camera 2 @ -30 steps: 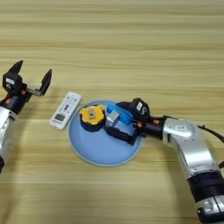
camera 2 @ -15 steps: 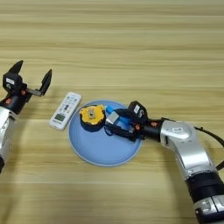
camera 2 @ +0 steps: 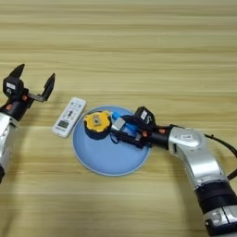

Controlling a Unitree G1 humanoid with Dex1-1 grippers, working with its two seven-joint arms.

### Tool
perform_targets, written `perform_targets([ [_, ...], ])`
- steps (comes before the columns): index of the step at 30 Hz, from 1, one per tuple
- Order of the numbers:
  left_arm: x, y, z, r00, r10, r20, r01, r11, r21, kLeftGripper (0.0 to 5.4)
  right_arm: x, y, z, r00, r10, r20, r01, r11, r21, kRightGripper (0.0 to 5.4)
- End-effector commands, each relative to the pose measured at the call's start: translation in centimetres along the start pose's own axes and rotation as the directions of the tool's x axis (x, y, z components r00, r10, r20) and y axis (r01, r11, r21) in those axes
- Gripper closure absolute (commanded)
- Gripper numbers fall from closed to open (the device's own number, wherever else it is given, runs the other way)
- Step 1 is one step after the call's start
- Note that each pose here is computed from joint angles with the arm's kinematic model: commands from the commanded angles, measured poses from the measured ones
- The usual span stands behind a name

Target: Move the objects on the table

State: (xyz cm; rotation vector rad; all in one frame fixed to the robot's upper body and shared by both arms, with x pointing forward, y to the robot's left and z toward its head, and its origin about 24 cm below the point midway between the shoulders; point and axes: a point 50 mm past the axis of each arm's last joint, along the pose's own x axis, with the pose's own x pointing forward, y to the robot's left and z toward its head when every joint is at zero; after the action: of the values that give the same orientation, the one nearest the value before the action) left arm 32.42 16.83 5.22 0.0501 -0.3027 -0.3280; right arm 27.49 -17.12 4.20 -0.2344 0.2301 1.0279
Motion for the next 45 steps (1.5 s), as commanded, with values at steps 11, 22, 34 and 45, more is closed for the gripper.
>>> perform_targets([
  [11, 0.4, -0.1, 0.4, 1.0, -0.027, 0.013, 0.027, 0.999, 0.023, 0.0, -0.6, -0.9, 1.6, 0.999, -0.014, 0.048, 0.016, 0.999, -0.034, 2.87],
  [22, 0.5, -0.1, 0.7, 0.998, -0.046, 0.036, 0.045, 0.999, 0.025, 0.0, -1.0, -0.9, 2.8, 0.995, -0.006, 0.095, 0.01, 0.999, -0.047, 2.87],
  [34, 0.9, 0.1, 3.0, 0.968, -0.212, 0.135, 0.208, 0.977, 0.045, 0.0, -1.8, -1.1, 4.8, 0.993, 0.059, 0.103, -0.047, 0.992, -0.119, 2.87],
  [45, 0.7, -0.1, 6.2, 0.861, -0.47, 0.196, 0.471, 0.881, 0.046, 0.0, -1.8, -0.3, 6.5, 0.98, 0.178, 0.085, -0.16, 0.969, -0.186, 2.87],
])
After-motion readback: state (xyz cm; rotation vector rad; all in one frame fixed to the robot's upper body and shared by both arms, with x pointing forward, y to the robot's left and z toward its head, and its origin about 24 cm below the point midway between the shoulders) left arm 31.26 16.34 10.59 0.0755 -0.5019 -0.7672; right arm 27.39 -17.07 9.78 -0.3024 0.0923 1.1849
